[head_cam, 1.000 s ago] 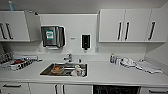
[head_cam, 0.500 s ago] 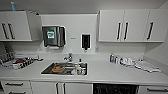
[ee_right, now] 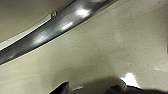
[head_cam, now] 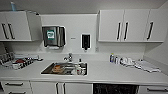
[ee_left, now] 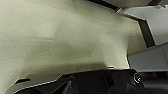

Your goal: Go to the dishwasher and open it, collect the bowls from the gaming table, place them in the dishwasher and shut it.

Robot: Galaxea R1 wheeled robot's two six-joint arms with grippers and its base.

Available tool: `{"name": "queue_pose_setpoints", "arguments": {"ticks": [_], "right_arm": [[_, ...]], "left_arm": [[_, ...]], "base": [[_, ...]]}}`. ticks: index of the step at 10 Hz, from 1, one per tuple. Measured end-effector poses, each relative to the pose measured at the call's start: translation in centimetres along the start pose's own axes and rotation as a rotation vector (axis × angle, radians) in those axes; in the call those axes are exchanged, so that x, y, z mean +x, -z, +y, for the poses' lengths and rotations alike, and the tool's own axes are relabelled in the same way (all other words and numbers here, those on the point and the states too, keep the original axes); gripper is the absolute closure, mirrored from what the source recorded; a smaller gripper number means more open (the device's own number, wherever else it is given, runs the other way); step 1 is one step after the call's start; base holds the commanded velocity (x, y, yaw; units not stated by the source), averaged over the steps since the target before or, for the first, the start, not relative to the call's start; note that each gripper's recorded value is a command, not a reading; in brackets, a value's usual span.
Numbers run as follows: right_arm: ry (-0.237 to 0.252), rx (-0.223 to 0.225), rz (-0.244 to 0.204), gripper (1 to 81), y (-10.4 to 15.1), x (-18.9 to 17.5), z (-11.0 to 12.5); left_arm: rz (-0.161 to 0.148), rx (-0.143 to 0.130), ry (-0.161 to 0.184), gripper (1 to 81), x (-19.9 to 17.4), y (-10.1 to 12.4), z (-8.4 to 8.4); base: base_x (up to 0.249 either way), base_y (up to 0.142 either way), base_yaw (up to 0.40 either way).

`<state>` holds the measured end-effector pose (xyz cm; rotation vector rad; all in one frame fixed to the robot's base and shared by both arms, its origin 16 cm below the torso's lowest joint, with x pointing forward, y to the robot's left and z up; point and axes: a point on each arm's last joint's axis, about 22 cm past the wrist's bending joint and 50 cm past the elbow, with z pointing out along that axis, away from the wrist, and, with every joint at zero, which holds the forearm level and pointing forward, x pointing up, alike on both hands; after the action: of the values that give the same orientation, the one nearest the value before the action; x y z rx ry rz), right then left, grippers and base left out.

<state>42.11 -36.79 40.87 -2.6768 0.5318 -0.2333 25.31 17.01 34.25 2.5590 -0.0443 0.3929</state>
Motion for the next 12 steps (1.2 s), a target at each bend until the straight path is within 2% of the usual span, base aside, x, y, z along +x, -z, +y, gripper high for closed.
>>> {"name": "queue_pose_setpoints", "arguments": {"ticks": [3, 5, 8, 10, 11, 12], "right_arm": [[0.034, 0.009, -0.008, 1.0, 0.1, -0.4, -0.2], [0.081, 0.031, -0.034, 1.0, 0.1, -2.0, -0.6], [0.160, 0.019, -0.070, 1.0, -0.7, -6.0, 1.4], [0.233, 0.036, -0.089, 1.0, -2.3, -9.1, 0.7], [0.268, 0.057, -0.090, 1.0, -3.7, -11.0, -0.6], [0.284, 0.058, -0.089, 1.0, -4.6, -12.4, -0.9]], "left_arm": [[0.000, 0.000, 0.000, 1.0, 0.0, 0.0, 0.0], [0.000, 0.006, 0.000, 1.0, 0.0, -0.3, 0.0], [-0.001, 0.052, -0.005, 1.0, -0.1, -0.9, -1.5], [-0.005, 0.075, -0.006, 1.0, -0.2, -1.4, -2.0], [-0.007, 0.093, -0.007, 1.0, -0.3, -1.4, -2.6], [-0.007, 0.112, -0.009, 1.0, -0.3, -1.4, -3.4]], "base": [[0.000, 0.000, 0.000], [0.000, 0.000, 0.000], [0.000, 0.000, 0.000], [0.000, 0.000, 0.000], [0.000, 0.000, 0.000], [0.000, 0.000, 0.000]]}}
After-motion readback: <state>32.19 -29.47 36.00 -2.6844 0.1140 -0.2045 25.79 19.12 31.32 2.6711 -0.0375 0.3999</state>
